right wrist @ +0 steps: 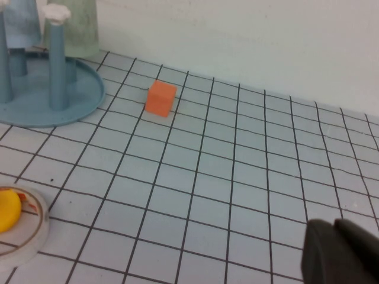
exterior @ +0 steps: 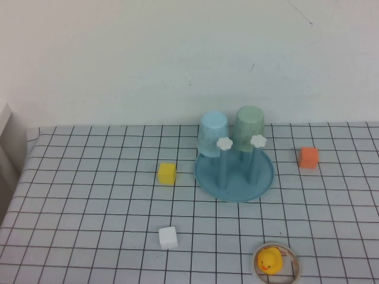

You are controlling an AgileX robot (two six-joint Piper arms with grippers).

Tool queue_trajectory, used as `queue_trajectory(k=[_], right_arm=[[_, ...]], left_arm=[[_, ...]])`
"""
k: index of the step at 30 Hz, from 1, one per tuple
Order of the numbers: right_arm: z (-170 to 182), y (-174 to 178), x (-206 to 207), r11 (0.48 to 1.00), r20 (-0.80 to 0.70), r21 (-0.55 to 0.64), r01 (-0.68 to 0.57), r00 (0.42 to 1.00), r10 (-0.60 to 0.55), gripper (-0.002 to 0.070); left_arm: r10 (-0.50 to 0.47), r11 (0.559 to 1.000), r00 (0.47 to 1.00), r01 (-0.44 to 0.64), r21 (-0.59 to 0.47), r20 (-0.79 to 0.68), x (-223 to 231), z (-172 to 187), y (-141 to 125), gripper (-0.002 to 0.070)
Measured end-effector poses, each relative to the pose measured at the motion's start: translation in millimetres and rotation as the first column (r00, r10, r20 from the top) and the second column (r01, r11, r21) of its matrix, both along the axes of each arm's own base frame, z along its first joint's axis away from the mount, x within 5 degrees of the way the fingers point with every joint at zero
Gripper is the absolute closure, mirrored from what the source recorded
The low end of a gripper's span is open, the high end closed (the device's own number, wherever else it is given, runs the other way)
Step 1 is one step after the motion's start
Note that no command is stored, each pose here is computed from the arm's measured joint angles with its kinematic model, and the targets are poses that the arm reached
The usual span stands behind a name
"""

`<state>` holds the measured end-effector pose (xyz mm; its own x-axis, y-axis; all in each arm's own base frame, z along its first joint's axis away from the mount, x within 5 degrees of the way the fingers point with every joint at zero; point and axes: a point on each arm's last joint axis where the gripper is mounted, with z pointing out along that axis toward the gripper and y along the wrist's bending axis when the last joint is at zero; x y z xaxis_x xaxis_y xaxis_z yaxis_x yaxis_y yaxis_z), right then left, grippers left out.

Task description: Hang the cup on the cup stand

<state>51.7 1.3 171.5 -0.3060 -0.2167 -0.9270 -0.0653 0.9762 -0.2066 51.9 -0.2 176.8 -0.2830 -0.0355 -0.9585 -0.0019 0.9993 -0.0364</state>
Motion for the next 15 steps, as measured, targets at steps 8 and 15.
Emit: queue_trajectory(k=[8, 15], right_arm=[[-0.2, -0.2, -0.1, 1.000, -0.002, -0.007, 0.000, 1.000, 0.000, 0.0678], [-0.2, -0.2, -0.1, 1.000, -0.004, -0.007, 0.000, 1.000, 0.000, 0.0678]], left_arm=[[0.000, 1.000, 1.000, 0.000, 0.000, 0.000, 0.0, 0.0, 0.0, 0.0676], [-0.001, 1.000, 1.000, 0.001, 0.002, 0.000, 0.0, 0.0, 0.0, 0.0676]])
